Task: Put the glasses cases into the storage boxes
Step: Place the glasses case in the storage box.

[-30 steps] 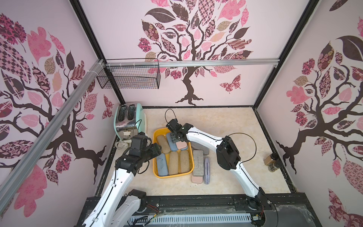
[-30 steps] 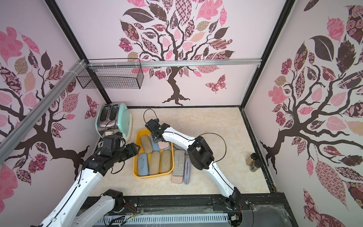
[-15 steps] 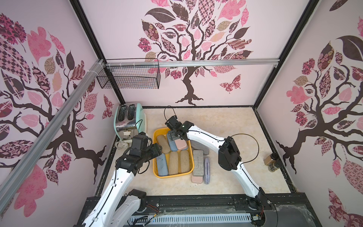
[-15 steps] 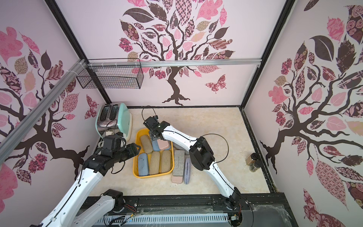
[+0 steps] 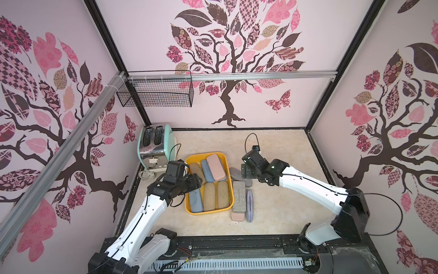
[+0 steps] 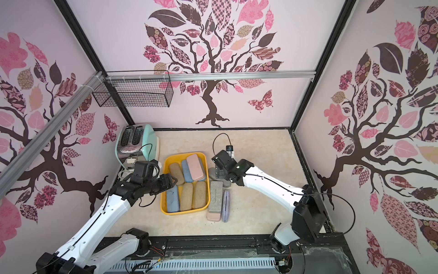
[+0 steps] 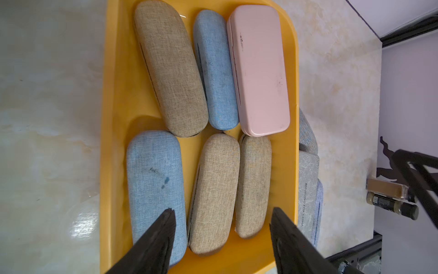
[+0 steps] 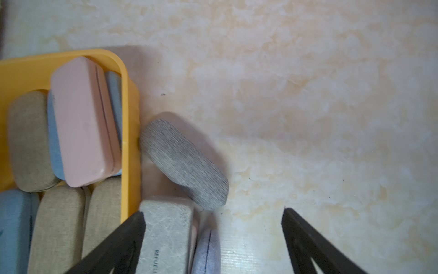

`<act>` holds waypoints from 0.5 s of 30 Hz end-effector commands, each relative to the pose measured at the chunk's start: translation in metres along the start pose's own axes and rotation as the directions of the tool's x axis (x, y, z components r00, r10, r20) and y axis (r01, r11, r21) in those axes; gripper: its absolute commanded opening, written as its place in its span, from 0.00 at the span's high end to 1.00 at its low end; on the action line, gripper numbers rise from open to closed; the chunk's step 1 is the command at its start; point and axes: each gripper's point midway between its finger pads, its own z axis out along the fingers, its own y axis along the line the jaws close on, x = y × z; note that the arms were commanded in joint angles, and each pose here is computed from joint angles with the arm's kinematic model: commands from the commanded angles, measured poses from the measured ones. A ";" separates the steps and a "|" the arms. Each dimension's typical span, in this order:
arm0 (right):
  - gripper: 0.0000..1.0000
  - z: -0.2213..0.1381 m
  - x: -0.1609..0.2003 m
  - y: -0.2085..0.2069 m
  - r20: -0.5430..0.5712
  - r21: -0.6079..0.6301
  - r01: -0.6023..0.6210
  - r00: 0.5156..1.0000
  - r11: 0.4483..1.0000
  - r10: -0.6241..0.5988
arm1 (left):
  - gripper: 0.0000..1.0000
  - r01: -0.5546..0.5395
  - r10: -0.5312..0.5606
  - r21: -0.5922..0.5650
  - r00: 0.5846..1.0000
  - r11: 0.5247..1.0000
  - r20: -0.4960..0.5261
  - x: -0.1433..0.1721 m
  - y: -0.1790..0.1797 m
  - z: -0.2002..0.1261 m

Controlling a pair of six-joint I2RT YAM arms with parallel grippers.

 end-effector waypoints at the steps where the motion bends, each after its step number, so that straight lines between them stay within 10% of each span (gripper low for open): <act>1: 0.06 0.000 0.030 -0.017 -0.058 -0.009 -0.055 0.997 0.998 0.054 | 0.33 -0.008 0.007 0.060 1.000 0.998 0.018 -0.015 -0.024 0.003; 15: 0.09 -0.009 0.069 -0.100 -0.126 0.044 -0.263 0.955 0.964 0.267 | 0.27 -0.247 0.252 0.104 0.967 0.964 -0.044 0.018 -0.136 0.035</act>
